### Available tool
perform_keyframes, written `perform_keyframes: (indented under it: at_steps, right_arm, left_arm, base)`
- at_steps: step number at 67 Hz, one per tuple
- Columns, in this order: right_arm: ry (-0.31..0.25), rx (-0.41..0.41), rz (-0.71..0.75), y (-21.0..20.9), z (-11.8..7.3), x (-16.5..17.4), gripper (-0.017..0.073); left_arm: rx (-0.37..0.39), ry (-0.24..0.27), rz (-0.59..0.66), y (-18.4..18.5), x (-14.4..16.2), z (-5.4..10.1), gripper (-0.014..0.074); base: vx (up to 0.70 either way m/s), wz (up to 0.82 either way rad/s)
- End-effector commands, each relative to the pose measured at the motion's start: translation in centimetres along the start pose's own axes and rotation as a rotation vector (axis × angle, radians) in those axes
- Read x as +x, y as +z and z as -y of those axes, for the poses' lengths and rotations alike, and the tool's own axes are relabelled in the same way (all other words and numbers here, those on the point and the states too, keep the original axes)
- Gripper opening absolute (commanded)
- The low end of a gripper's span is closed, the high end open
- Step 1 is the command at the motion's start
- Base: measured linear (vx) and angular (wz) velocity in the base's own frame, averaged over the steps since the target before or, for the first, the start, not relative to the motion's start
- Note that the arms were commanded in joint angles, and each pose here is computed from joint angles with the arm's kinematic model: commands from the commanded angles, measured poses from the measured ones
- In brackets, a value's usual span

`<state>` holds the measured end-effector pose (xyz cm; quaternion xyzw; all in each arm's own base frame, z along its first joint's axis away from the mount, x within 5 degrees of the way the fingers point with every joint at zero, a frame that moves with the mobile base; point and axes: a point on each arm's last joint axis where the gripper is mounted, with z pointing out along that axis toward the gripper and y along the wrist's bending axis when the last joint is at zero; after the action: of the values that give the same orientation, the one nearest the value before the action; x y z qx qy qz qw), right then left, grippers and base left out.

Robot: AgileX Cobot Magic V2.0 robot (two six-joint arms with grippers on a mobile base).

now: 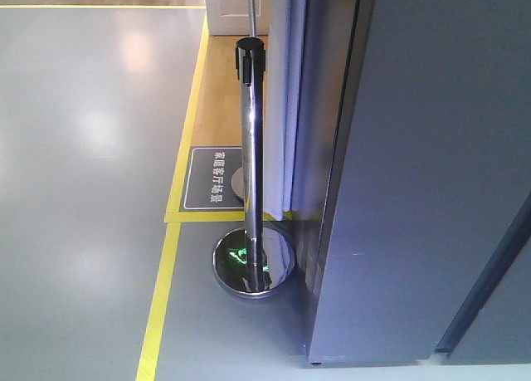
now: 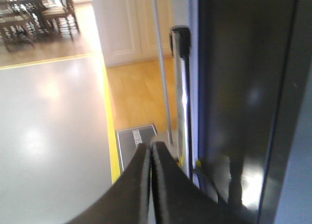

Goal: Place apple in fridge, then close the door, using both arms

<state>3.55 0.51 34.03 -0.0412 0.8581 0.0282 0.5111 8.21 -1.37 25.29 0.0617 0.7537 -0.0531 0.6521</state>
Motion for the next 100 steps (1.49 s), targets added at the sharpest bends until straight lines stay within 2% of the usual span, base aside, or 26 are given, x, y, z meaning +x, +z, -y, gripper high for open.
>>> perform_keyframes:
  at_steps: [1, 7, 13, 21, 26, 36, 56, 67, 73, 100]
  right_arm:
    - [-0.003, 0.003, 0.076, -0.3, 0.0, -1.2, -0.0002]
    - [-0.003, 0.003, 0.076, -0.3, 0.0, -1.2, -0.0002]
    - [-0.003, 0.003, 0.076, -0.3, 0.0, -1.2, -0.0002]
    - [-0.003, 0.003, 0.076, -0.3, 0.0, -1.2, -0.0002]
    - [-0.003, 0.003, 0.075, -0.3, 0.0, -1.2, -0.0002]
    - [-0.003, 0.003, 0.075, -0.3, 0.0, -1.2, -0.0002]
    - [-0.003, 0.003, 0.075, -0.3, 0.0, -1.2, -0.0002]
    - [-0.003, 0.003, 0.076, -0.3, 0.0, -1.2, -0.0002]
    - [-0.003, 0.003, 0.076, -0.3, 0.0, -1.2, -0.0002]
    - [-0.003, 0.003, 0.076, -0.3, 0.0, -1.2, -0.0002]
  left_arm:
    - [-0.05, -0.077, 0.156, -0.8, 0.1, -0.4, -0.0006]
    - [-0.094, -0.128, 0.191, -1.5, 1.9, -0.7, -0.0006]
    - [-0.131, -0.145, 0.213, -1.9, 3.7, -0.9, -0.0006]
    - [-0.14, -0.122, 0.238, -2.1, 5.4, -0.9, -0.0006]
    - [-0.138, -0.123, 0.206, -1.9, 5.9, -0.8, -0.0006]
    - [-0.116, -0.1, 0.186, -1.9, 6.1, -0.7, -0.0006]
    - [-0.113, -0.097, 0.211, -1.9, 5.8, -0.7, -0.0006]
    - [-0.115, -0.107, 0.262, -2.0, 5.4, -0.7, -0.0006]
    - [-0.113, -0.12, 0.262, -2.0, 5.4, -0.7, -0.0006]
    - [-0.113, -0.12, 0.263, -2.1, 5.4, -0.7, -0.0006]
  base:
    - [0.0, 0.0]
    - [0.0, 0.0]
    - [0.0, 0.0]
    - [0.0, 0.0]
    - [0.0, 0.0]
    - [0.0, 0.0]
    - [0.0, 0.0]
    - [0.0, 0.0]
    - [0.0, 0.0]
    - [0.0, 0.0]
